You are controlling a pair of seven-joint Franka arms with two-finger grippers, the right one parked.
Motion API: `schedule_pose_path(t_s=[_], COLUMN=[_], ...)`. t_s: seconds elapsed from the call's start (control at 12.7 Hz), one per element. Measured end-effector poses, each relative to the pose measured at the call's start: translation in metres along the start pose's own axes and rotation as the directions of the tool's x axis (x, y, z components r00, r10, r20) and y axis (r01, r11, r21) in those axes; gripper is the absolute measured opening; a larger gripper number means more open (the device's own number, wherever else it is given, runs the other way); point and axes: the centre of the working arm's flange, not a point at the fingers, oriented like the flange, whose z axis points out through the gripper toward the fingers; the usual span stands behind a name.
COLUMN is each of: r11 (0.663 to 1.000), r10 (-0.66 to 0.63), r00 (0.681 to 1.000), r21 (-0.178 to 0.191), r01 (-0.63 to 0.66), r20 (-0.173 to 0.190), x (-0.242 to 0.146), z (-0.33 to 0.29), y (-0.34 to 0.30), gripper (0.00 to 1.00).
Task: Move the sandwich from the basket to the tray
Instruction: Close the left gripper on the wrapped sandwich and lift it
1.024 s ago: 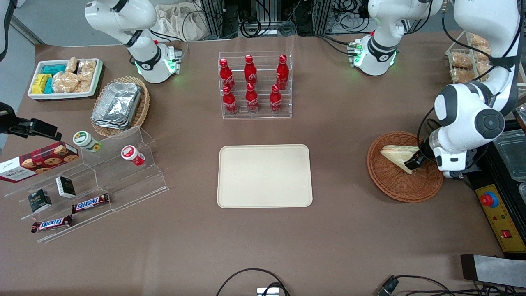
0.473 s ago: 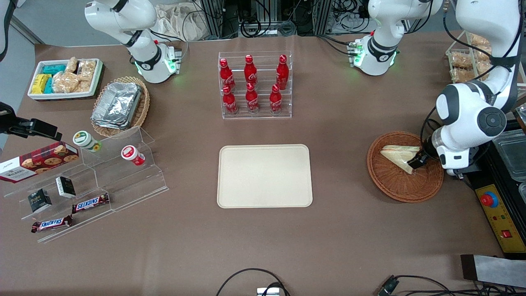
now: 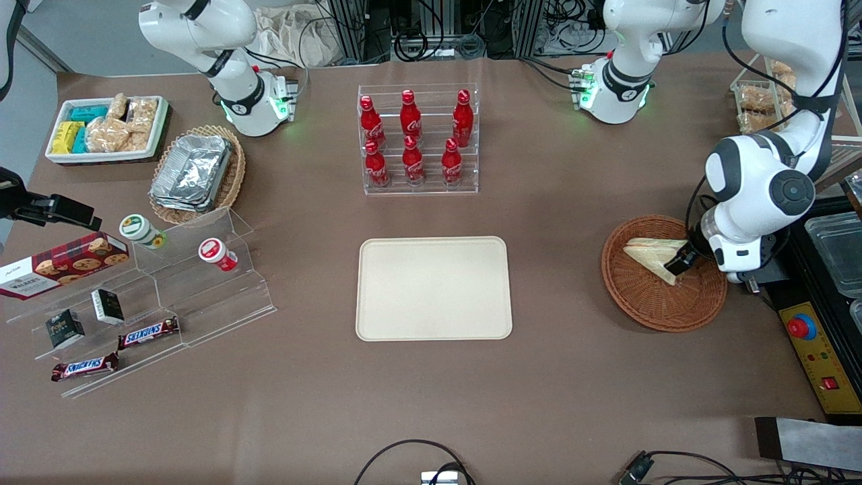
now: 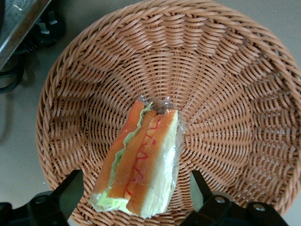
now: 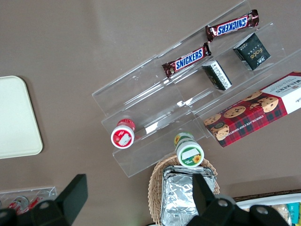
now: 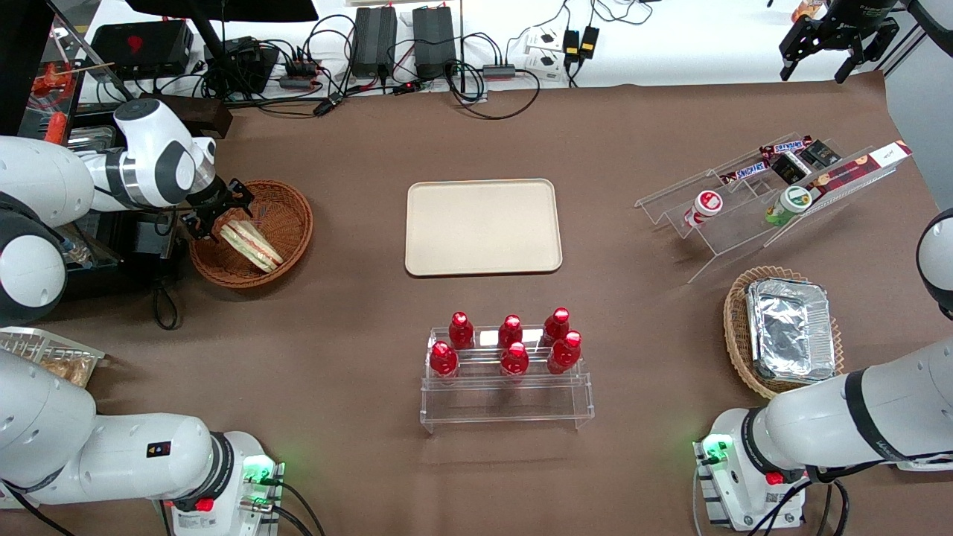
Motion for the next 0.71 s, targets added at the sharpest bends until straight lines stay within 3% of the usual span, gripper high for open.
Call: schedule_pose_path(t_s=[0.55,0.71], r11=[1.000,1.000], r10=[-0.002,-0.003], r00=[1.000,1.000], r21=[-0.020,-0.021], r01=[0.002,0.002], r20=[-0.021,-0.022], x=[-0.010,-0.010], z=[0.018,0.017], y=[-0.010,-0.010], gripper=[0.96,0.74])
